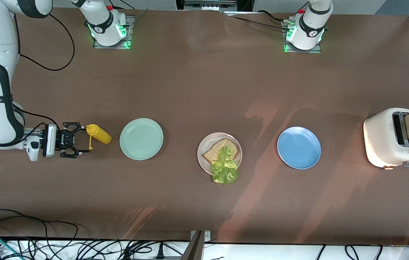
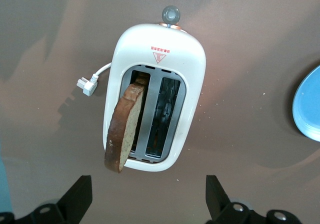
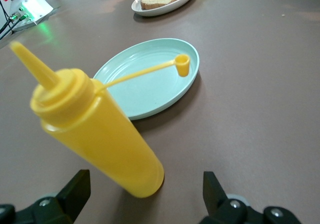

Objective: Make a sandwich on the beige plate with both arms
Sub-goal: 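Lower the right gripper beside the yellow mustard bottle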

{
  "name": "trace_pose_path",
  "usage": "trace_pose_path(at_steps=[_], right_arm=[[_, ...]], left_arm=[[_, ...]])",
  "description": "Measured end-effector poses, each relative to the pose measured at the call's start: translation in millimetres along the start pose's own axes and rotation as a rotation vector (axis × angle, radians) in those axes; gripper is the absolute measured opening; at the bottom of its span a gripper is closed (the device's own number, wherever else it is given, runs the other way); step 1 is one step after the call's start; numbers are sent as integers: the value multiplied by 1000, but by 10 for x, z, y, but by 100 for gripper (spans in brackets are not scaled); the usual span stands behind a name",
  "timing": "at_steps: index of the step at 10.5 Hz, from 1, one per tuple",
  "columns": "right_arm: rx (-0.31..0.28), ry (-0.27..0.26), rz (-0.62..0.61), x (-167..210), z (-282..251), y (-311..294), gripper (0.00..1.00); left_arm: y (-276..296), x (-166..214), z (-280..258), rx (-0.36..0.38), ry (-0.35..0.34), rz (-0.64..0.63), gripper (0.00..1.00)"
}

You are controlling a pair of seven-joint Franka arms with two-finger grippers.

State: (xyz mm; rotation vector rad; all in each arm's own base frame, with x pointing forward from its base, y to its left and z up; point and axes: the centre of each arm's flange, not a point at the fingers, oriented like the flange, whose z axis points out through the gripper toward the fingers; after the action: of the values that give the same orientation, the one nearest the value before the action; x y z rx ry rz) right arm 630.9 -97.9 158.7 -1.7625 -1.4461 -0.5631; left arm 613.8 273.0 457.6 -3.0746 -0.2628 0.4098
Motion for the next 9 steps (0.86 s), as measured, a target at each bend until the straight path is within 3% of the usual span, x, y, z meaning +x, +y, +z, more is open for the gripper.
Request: trace_pose_path(at_steps=[4, 6, 9], right_arm=[[13, 39, -42, -242, 251, 22, 99], [8, 61, -46, -202, 337, 44, 90], [0, 58, -61, -95, 457, 89, 43]], left_arm=[[1, 0, 0, 0, 0, 0, 100], [4, 1, 0, 0, 0, 1, 100], [19, 5, -2, 0, 0, 3, 100]])
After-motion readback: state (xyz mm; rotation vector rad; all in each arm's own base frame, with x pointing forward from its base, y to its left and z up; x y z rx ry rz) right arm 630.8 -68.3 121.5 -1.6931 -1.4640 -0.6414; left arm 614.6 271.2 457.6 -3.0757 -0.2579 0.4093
